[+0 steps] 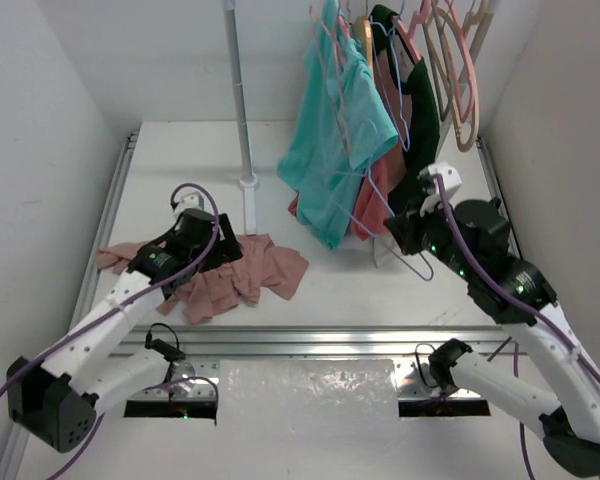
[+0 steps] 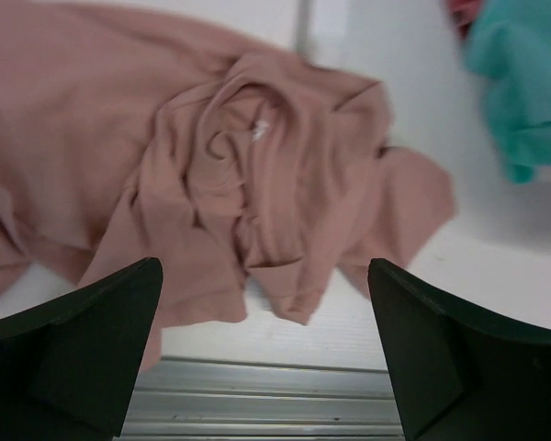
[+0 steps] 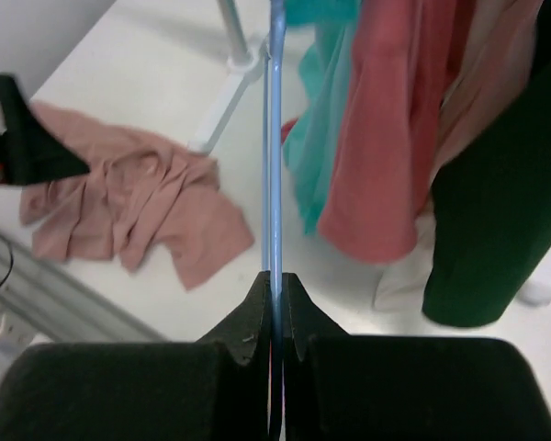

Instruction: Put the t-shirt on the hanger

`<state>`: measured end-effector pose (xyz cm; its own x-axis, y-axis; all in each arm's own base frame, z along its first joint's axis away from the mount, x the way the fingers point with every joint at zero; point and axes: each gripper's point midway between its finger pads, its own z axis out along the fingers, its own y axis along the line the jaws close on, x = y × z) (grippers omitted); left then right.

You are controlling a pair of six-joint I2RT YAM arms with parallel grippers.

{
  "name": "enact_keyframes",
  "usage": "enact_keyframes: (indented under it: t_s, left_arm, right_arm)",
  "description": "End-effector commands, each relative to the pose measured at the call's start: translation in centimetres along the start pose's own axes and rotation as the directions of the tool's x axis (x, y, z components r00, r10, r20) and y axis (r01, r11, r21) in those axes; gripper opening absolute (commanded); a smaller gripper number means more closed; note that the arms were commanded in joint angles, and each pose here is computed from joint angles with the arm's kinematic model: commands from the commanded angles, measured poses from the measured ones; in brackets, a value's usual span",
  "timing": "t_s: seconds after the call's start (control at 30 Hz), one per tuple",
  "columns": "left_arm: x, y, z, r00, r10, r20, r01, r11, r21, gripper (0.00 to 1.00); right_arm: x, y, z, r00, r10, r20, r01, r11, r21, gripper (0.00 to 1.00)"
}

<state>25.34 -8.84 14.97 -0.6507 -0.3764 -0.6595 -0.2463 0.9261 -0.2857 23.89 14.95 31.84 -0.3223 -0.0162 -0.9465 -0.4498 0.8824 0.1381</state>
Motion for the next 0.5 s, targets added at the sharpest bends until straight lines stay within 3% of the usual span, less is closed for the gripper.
enact_keyframes:
  t_s: [0.0, 0.1, 0.2, 0.23, 0.37, 0.47]
  left_arm:
    - [-0.3, 1.3, 1.1, 0.998, -0.052, 0.03, 0.055, 0.993, -0.105, 0.92]
    - [0.0, 1.4, 2.7, 0.998, -0.059, 0.006, 0.059, 0.985, -0.164, 0.75]
    - [0.4, 1.2, 4.5, 0.997, -0.077, -0.019, 0.072, 0.975, -0.211, 0.74]
    - [0.7, 1.2, 5.5, 0.996, -0.083, -0.03, 0.074, 0.97, -0.231, 0.62]
    - [0.5, 1.3, 7.1, 0.994, -0.103, -0.023, 0.092, 0.953, -0.29, 0.54]
    - [0.2, 1.8, 7.4, 0.992, -0.122, 0.006, 0.117, 0.936, -0.331, 0.54]
  right_arm:
    - [0.4, 1.6, -1.9, 0.998, 0.052, 0.042, -0.048, 0.995, -0.093, 0.0]
    - [2.0, 2.2, -3.4, 0.999, 0.038, 0.02, -0.034, 0.989, -0.145, 0.0]
    - [3.2, 2.3, -4.3, 0.999, 0.034, 0.022, -0.03, 0.986, -0.167, 0.0]
    - [3.4, 2.3, -4.5, 0.999, 0.033, 0.022, -0.028, 0.985, -0.168, 0.0]
    - [4.1, 2.5, -4.8, 1.0, 0.021, 0.012, -0.019, 0.982, -0.191, 0.0]
    - [4.4, 2.8, -5.0, 1.0, 0.011, 0.014, -0.008, 0.977, -0.212, 0.0]
